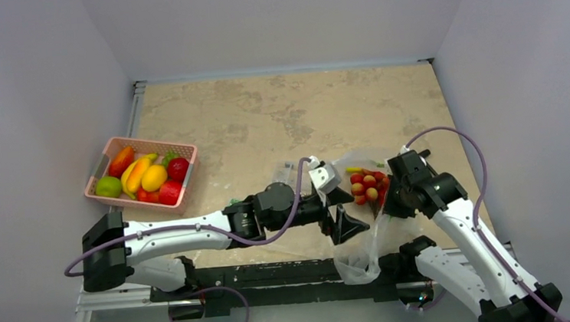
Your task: Take the fake fruits out of the plastic bag
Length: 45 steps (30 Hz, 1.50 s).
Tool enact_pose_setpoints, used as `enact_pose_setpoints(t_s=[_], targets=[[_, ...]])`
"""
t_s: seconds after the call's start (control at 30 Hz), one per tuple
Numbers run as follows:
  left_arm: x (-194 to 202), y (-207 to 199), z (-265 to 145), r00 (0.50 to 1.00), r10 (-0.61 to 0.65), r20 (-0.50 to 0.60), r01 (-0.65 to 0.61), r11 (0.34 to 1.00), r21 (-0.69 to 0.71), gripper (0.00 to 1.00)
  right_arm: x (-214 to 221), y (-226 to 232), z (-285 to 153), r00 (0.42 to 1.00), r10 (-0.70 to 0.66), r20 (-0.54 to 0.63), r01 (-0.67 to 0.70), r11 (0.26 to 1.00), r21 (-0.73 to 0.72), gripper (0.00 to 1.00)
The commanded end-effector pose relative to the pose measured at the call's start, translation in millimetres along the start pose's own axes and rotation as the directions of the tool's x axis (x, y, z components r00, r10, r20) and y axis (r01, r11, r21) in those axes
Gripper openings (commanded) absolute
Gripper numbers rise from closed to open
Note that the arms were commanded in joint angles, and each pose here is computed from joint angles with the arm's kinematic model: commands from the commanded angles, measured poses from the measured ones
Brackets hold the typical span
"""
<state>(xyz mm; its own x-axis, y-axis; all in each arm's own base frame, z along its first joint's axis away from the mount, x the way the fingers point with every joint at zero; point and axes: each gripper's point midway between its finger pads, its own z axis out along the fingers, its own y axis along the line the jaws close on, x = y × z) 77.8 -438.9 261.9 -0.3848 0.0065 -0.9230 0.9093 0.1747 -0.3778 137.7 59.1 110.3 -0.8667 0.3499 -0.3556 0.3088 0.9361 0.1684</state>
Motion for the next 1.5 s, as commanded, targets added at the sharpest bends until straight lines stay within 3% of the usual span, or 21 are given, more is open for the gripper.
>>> enact_pose_setpoints(t_s=[0.0, 0.07, 0.17, 0.4, 0.83, 1.1, 1.33, 1.47], targets=[[6, 27, 25, 1.0, -0.017, -0.021, 0.015, 0.996, -0.084, 0.79, -10, -3, -7, 0.997, 0.027, 0.072, -0.028, 1.0, 0.009, 0.0], [17, 39, 42, 0.999, -0.036, -0.03, 0.032, 0.991, -0.126, 0.73, -15, -2, -14, 0.995, 0.031, 0.1, -0.031, 0.999, -0.008, 0.0], [35, 82, 57, 0.995, -0.099, -0.032, 0.082, 0.936, -0.342, 0.56, -20, 1, -25, 0.989, 0.031, 0.143, -0.024, 0.999, -0.049, 0.0], [38, 133, 71, 0.997, -0.07, 0.033, 0.076, 0.819, -0.569, 0.54, -25, 6, -27, 0.987, 0.012, 0.163, 0.0, 0.997, -0.073, 0.0], [49, 177, 101, 0.989, -0.124, 0.081, 0.146, 0.724, -0.674, 0.63, -31, 14, -33, 0.98, 0.017, 0.197, 0.007, 0.992, -0.125, 0.0], [79, 203, 114, 0.989, -0.145, 0.042, 0.132, 0.692, -0.71, 0.79, -32, 19, -34, 0.979, 0.008, 0.205, 0.023, 0.988, -0.15, 0.0], [96, 210, 129, 0.99, -0.135, 0.035, 0.123, 0.733, -0.669, 0.68, -40, 26, -34, 0.973, -0.004, 0.229, 0.045, 0.984, -0.171, 0.0], [89, 212, 135, 0.995, -0.079, 0.062, 0.1, 0.759, -0.644, 0.71, -41, 26, -33, 0.973, -0.008, 0.232, 0.049, 0.985, -0.168, 0.0]])
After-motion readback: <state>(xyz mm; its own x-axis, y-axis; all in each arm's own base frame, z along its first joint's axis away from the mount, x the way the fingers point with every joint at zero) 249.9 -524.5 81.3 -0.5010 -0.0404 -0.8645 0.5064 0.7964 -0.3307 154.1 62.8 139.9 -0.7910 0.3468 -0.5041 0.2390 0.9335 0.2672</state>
